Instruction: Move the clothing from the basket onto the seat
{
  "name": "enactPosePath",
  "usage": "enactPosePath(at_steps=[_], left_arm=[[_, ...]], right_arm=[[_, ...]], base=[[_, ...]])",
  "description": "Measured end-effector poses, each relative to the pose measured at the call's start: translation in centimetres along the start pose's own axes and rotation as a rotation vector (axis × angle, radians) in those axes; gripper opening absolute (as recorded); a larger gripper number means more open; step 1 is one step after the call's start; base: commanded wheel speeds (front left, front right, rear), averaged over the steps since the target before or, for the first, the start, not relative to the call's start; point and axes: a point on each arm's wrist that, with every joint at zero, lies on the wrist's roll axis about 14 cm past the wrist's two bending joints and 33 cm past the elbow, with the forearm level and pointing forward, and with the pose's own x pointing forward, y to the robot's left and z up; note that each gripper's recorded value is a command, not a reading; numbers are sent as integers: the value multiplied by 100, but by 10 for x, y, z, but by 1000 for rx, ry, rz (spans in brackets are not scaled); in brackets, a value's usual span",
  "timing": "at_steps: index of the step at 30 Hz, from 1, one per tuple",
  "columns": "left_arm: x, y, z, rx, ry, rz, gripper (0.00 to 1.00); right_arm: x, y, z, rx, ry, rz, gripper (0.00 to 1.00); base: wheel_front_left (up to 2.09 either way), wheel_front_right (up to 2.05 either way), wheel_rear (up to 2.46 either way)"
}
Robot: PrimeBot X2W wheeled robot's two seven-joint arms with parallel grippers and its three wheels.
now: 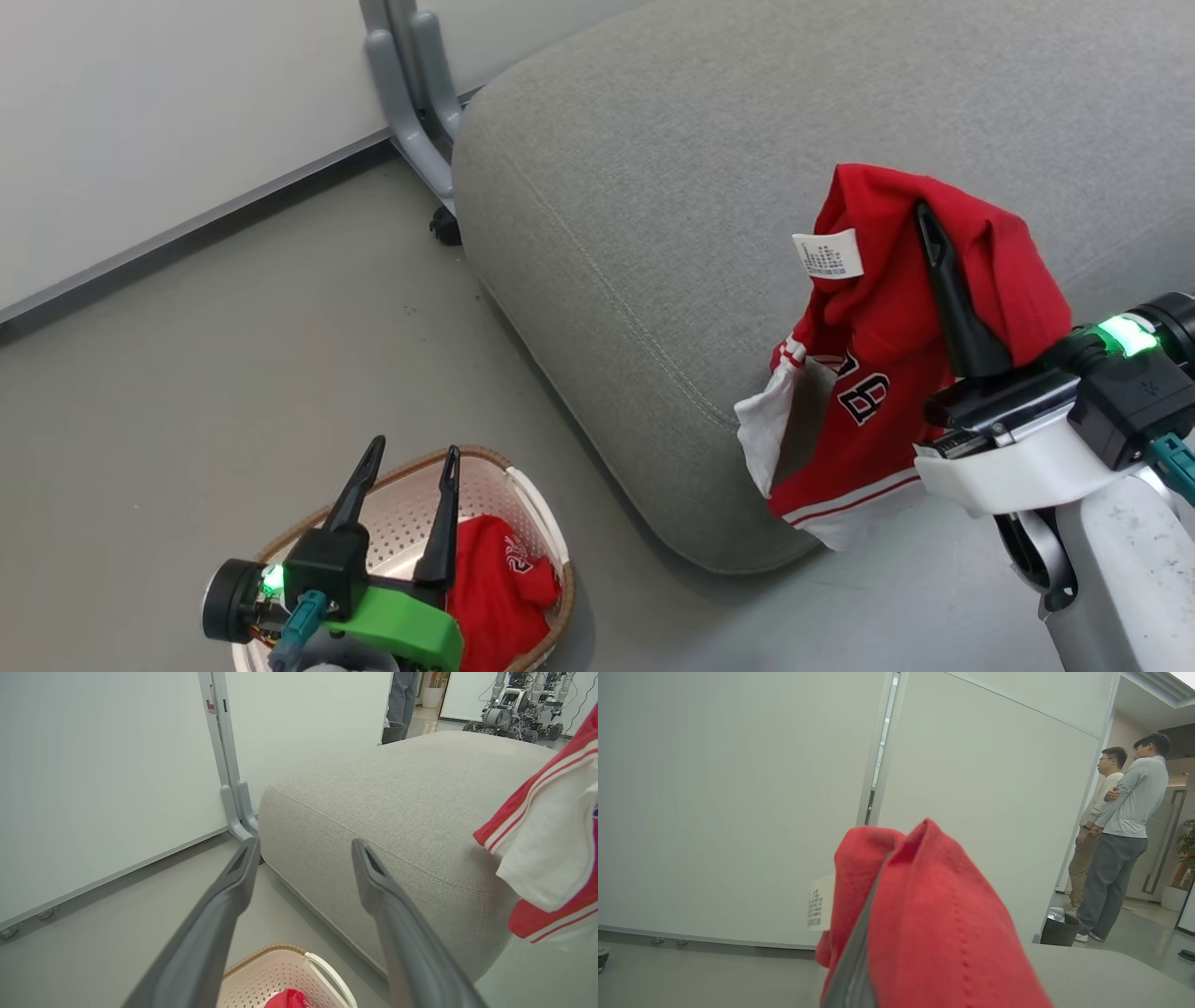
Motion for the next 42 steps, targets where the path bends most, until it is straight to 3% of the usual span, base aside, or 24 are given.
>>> enactPosePath(at_steps=[11, 16, 33, 39, 42], left_arm=[[14, -18, -10, -10, 20, -74, 100], [16, -18, -13, -8, 21, -85, 100], [80, 3, -23, -9, -57, -166, 100], [86, 28, -53, -52, -18, -126, 100], [84, 41, -68, -69, 8, -96, 100]], right_arm=[[-8, -18, -5, -44, 37, -51, 0], [9, -26, 2, -103, 9, -27, 0], [154, -80, 11, -413, -123, 15, 0], [198, -101, -23, -376, -104, -48, 0], [213, -100, -69, -329, -25, -53, 0]], base=[[0, 0, 0], [0, 0, 0], [0, 0, 0], [0, 0, 0], [0, 0, 0]])
